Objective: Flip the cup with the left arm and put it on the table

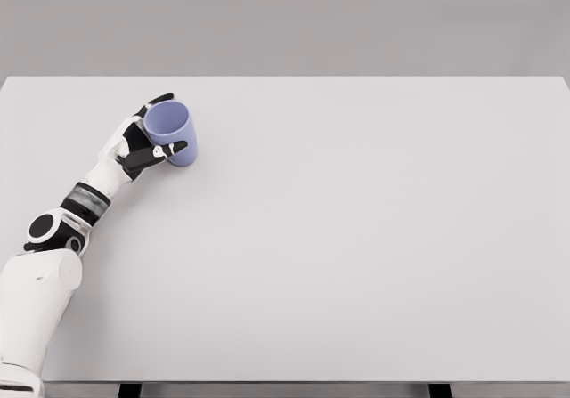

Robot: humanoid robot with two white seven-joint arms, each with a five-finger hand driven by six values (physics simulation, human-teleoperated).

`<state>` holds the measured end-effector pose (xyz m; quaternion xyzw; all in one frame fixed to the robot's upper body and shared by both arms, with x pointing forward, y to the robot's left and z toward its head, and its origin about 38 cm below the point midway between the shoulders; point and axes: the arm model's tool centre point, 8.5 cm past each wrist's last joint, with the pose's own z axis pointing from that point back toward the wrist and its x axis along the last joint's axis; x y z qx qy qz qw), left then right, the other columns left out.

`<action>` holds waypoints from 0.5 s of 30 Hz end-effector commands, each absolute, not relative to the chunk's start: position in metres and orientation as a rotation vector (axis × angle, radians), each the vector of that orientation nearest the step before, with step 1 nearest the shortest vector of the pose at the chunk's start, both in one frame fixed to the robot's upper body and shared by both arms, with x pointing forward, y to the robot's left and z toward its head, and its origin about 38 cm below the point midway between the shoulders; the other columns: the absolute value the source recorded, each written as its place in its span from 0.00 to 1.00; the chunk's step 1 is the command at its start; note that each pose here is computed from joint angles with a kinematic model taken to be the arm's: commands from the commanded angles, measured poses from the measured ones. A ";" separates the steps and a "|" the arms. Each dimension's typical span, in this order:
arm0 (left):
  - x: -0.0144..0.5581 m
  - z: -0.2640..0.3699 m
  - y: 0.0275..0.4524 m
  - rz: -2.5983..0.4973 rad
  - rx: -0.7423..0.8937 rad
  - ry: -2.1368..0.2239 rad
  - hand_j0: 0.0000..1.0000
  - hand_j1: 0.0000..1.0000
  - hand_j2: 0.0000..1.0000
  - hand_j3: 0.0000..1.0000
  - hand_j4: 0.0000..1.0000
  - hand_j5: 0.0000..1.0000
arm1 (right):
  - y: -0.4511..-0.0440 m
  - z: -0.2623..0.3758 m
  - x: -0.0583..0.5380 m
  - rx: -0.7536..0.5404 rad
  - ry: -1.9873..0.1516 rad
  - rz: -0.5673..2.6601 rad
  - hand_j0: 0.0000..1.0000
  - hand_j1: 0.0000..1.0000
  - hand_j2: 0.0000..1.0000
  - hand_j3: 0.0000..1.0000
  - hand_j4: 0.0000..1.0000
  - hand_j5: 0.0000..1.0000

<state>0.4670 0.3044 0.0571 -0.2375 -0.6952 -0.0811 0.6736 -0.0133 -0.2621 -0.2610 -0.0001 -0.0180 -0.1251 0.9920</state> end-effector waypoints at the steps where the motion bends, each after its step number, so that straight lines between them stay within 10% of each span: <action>1: 0.467 0.059 0.305 -0.181 -0.536 -1.573 0.95 0.95 0.95 0.95 0.95 0.95 | -0.262 -0.261 -0.013 0.000 -0.036 -0.251 1.00 1.00 1.00 1.00 1.00 1.00; 15: 0.468 0.067 0.300 -0.198 -0.548 -1.597 1.00 1.00 1.00 1.00 1.00 1.00 | -0.262 -0.261 -0.013 0.000 -0.036 -0.251 1.00 1.00 1.00 1.00 1.00 1.00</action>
